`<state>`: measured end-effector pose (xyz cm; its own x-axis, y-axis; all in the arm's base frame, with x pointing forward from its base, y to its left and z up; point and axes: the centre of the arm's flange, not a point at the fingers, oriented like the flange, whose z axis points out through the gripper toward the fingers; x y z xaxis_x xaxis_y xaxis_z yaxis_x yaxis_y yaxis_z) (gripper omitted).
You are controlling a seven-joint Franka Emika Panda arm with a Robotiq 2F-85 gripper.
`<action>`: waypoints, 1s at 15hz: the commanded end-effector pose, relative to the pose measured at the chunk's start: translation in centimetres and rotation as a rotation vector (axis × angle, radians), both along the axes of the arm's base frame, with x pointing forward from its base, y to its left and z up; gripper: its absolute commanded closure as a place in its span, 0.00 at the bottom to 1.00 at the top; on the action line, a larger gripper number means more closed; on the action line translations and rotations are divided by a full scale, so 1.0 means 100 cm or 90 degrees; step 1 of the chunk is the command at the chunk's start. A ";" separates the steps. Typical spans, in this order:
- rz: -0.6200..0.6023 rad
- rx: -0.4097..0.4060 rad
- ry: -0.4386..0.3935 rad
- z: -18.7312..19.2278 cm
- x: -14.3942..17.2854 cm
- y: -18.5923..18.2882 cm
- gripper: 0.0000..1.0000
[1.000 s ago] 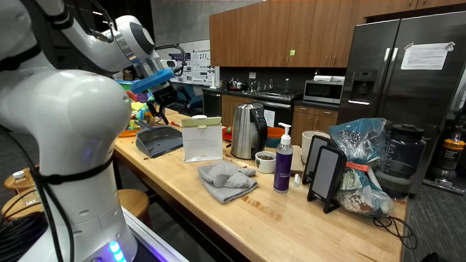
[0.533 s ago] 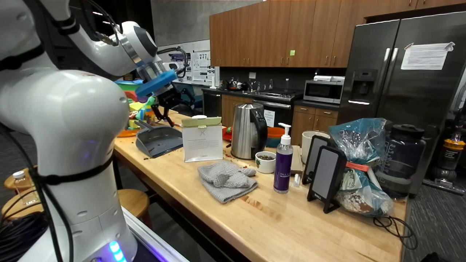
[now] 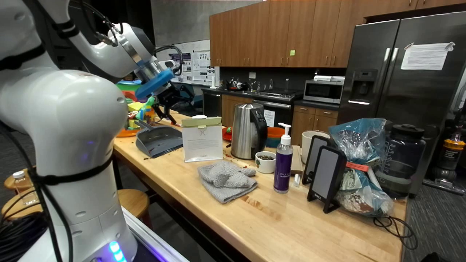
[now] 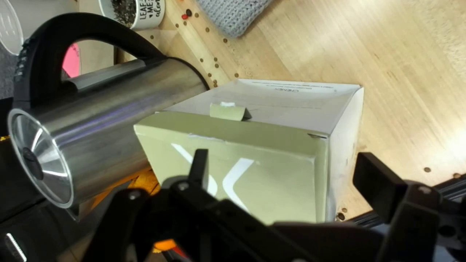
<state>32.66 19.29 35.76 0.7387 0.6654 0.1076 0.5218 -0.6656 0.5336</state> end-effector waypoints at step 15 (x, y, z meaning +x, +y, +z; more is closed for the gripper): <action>-0.047 -0.032 -0.094 -0.013 0.015 -0.008 0.00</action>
<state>33.17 18.67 34.89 0.7609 0.6263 0.1698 0.4092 -0.6661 0.6235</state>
